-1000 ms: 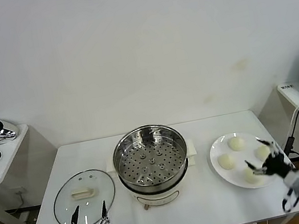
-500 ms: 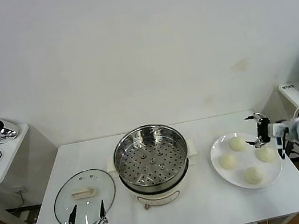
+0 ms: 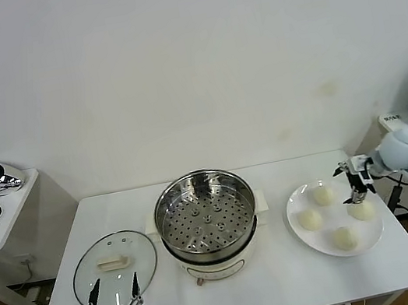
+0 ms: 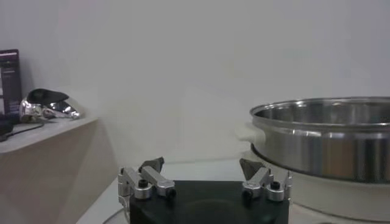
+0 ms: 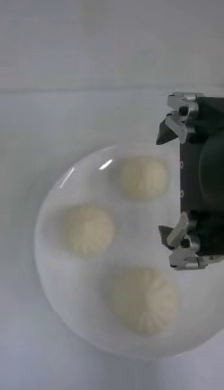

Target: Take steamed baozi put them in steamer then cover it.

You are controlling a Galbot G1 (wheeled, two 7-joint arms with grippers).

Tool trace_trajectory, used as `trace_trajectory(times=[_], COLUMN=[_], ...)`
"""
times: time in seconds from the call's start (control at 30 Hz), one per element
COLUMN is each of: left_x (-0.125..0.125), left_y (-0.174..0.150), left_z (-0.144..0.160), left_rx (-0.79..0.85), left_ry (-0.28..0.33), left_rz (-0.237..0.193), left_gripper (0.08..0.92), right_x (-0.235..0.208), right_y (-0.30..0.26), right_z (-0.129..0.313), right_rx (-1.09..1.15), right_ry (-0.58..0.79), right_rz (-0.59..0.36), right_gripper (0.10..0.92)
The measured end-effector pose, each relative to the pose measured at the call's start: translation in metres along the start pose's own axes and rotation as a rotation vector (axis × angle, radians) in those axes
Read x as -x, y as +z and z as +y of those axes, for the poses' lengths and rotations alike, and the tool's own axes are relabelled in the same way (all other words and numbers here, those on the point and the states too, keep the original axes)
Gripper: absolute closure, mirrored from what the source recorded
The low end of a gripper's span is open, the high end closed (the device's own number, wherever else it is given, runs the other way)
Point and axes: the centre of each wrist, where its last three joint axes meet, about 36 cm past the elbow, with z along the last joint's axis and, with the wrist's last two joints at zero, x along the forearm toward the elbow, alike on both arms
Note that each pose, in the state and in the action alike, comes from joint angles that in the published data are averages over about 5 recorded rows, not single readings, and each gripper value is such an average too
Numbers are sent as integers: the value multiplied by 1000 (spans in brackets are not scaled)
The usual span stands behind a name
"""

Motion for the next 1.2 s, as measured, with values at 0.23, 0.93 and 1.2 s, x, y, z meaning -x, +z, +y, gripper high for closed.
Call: trace_trajectory(times=[0.23, 0.93, 1.2], left_x=[1, 5, 3], left_y=[2, 8, 9], left_z=[0, 2, 1], left_rx=[9, 30, 35], left_ry=[-2, 1, 0], left_rz=[0, -15, -19], left_gripper=[177, 177, 177], right_x=[23, 75, 80], right_y=[-8, -24, -21], right_z=[-23, -39, -39], right_rx=[-15, 29, 50], right_ry=[-44, -74, -62], right_rz=[41, 89, 104], right_gripper=[200, 200, 282])
